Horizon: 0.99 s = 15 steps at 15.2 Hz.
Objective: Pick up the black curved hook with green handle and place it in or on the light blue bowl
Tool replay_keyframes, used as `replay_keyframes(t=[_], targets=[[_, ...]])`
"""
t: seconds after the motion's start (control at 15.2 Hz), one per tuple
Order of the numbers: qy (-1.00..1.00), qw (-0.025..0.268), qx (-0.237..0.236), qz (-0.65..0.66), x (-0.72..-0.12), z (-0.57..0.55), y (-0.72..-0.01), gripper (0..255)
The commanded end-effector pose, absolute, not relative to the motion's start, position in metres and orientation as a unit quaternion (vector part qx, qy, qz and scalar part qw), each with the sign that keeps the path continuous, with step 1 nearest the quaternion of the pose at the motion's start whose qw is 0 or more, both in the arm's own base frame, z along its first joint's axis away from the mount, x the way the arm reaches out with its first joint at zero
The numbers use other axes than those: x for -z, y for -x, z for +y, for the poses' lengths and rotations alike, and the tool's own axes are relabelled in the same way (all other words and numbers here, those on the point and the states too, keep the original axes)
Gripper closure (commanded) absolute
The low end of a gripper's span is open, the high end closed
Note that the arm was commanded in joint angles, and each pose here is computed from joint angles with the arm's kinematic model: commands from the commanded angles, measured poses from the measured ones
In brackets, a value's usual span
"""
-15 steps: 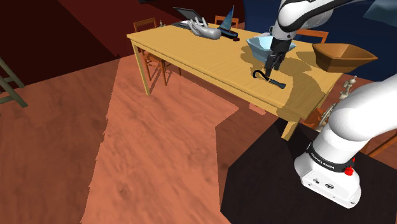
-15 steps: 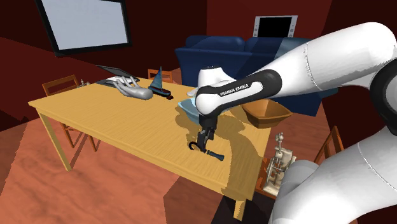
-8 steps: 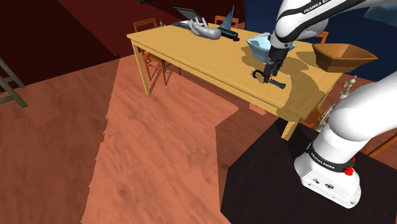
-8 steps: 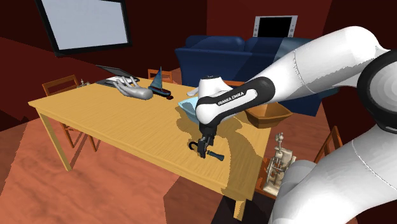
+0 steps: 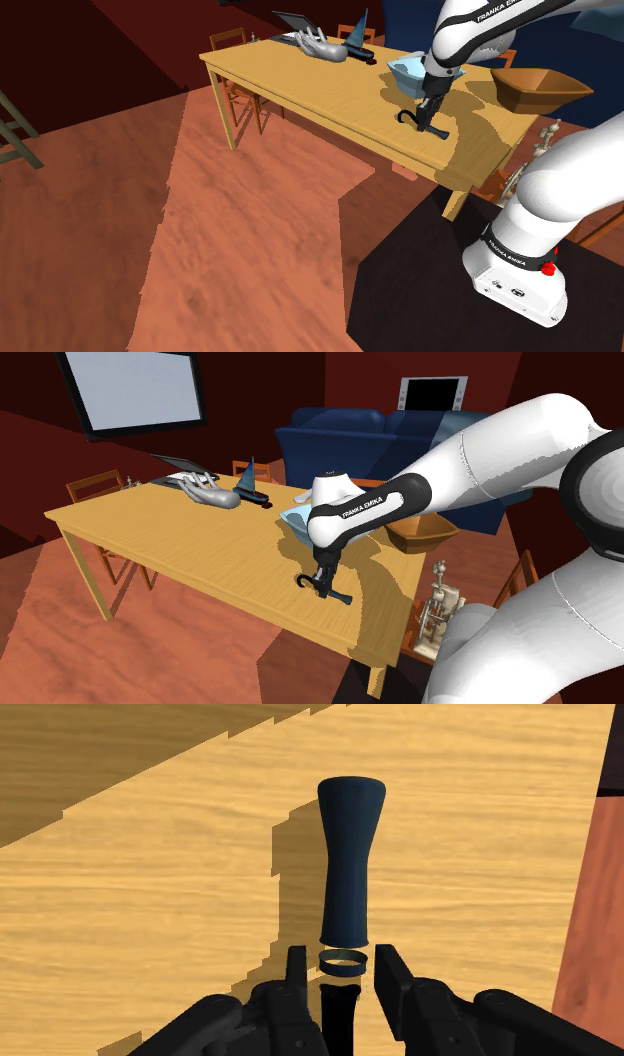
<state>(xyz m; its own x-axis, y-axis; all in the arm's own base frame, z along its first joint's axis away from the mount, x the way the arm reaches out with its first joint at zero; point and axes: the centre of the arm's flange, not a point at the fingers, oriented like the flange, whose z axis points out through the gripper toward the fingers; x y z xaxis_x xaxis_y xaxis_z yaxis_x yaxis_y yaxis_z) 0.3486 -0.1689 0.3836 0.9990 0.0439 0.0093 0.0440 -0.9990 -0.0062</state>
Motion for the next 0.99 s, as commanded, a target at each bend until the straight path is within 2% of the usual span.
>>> replay_keyframes(t=[0.0,0.46,0.92], targets=[[1.000,0.003,0.005,-0.022,-0.384,-0.169,-0.349,255],[1.000,0.003,0.005,-0.022,-0.384,-0.169,-0.349,255],[1.000,0.003,0.005,-0.022,-0.421,-0.169,-0.349,255]])
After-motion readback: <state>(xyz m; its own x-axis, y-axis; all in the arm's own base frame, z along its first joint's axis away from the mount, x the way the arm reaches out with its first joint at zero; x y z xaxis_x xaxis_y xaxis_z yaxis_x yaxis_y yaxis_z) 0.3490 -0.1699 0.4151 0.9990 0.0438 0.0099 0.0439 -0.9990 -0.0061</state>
